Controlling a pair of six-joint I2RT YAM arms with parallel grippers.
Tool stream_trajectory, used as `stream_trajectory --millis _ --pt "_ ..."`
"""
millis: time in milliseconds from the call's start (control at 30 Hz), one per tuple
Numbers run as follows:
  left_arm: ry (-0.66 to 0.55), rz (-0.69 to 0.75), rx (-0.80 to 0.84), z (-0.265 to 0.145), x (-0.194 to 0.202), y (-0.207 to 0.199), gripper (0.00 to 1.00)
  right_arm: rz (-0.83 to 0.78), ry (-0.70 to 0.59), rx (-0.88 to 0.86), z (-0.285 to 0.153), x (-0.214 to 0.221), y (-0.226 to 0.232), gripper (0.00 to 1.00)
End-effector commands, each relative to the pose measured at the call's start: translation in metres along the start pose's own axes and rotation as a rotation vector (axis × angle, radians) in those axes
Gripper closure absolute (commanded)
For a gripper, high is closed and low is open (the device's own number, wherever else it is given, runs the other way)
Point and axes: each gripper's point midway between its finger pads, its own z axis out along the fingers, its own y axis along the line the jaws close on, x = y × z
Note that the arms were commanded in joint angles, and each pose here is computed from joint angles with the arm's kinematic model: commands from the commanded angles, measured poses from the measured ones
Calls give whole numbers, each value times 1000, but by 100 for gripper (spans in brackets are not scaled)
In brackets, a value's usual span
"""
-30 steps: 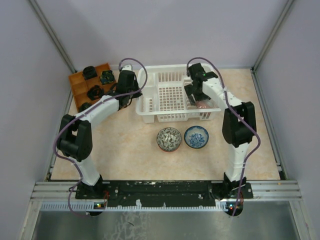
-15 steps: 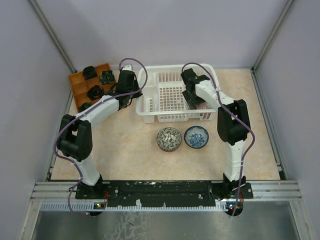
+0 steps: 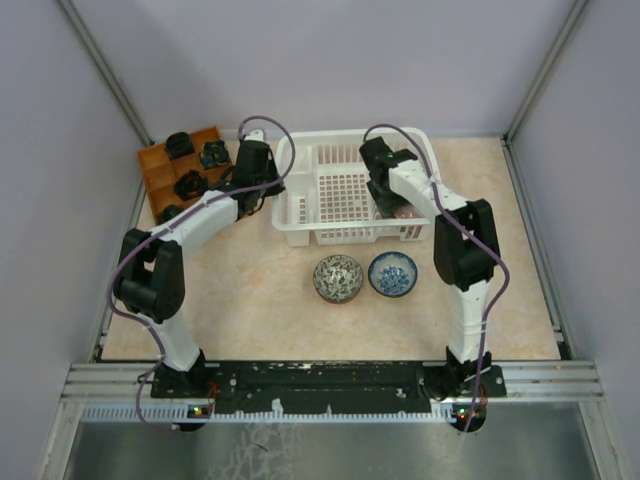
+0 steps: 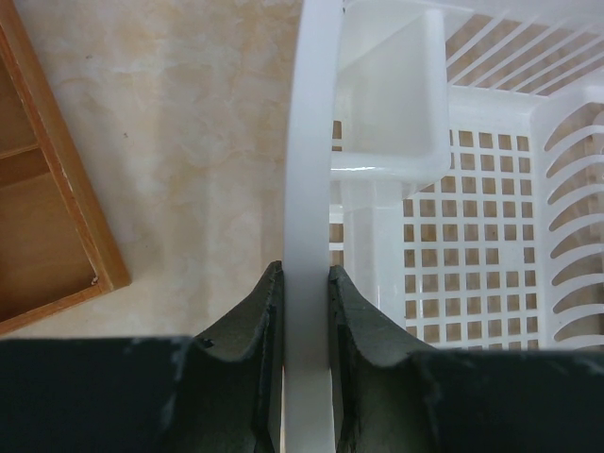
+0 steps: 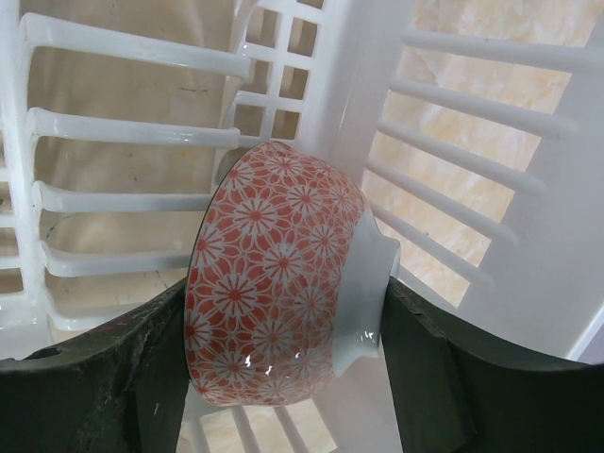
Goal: Unload the bowls from the dish rack
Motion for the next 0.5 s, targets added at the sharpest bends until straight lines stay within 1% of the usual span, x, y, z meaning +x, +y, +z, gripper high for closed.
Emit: stream_trajectory --millis 0,67,233,300,467 --pt "21 24 -37 2 4 11 100 57 5 49 -21 5 -26 54" --pt "21 24 -39 1 5 12 100 82 -28 41 -27 0 -28 56" --pt "21 21 -40 0 6 14 100 191 -176 -92 -54 -26 -25 62" --pt "21 20 -45 0 6 15 100 215 -221 -112 -61 -35 -27 65" --pt "21 15 -49 -2 8 16 100 262 -244 -109 -66 -44 -32 64"
